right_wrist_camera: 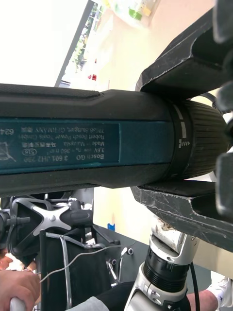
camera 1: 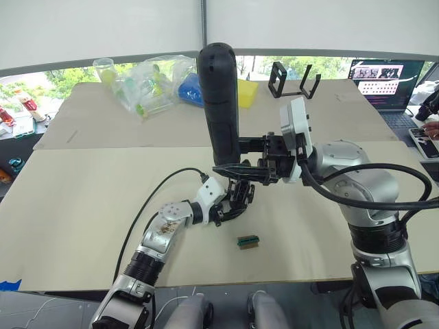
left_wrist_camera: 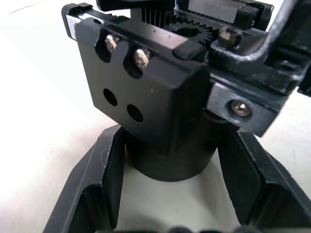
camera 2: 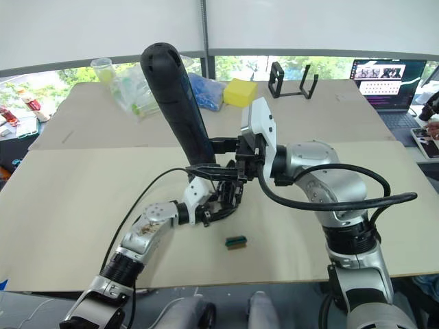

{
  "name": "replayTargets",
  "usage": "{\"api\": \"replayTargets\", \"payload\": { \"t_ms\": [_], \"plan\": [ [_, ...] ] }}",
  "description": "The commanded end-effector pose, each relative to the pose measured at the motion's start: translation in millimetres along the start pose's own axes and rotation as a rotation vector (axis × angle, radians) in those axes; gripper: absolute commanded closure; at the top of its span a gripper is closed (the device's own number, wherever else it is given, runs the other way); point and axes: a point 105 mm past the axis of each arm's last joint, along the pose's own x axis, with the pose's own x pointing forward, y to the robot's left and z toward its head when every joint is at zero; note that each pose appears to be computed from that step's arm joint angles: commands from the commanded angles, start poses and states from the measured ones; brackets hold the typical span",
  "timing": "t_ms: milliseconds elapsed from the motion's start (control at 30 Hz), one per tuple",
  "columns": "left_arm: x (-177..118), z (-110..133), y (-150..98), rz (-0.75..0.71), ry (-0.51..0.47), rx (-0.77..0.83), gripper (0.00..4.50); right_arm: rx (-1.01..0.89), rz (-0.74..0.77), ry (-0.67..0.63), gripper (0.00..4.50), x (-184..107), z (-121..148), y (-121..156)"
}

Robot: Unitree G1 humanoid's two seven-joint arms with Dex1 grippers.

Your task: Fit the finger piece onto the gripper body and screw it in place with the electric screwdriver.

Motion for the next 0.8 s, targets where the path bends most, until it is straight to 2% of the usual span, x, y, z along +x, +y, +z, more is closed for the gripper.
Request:
{"api": "replayTargets", "payload": {
  "t_ms": [33, 800],
  "plan": [
    [-2.3, 4.6, 3.5, 0.012, -0.018, 0.011, 2.21, -0.076, 0.013, -0.049, 2.58, -1.8, 17.5, 1.2],
    [-2.8, 8.8, 2.5, 0.009, -0.030, 0.018, 2.21, -0.073, 0.013, -0.019, 2.58, -4.2, 4.8, 1.2]
  ]
}}
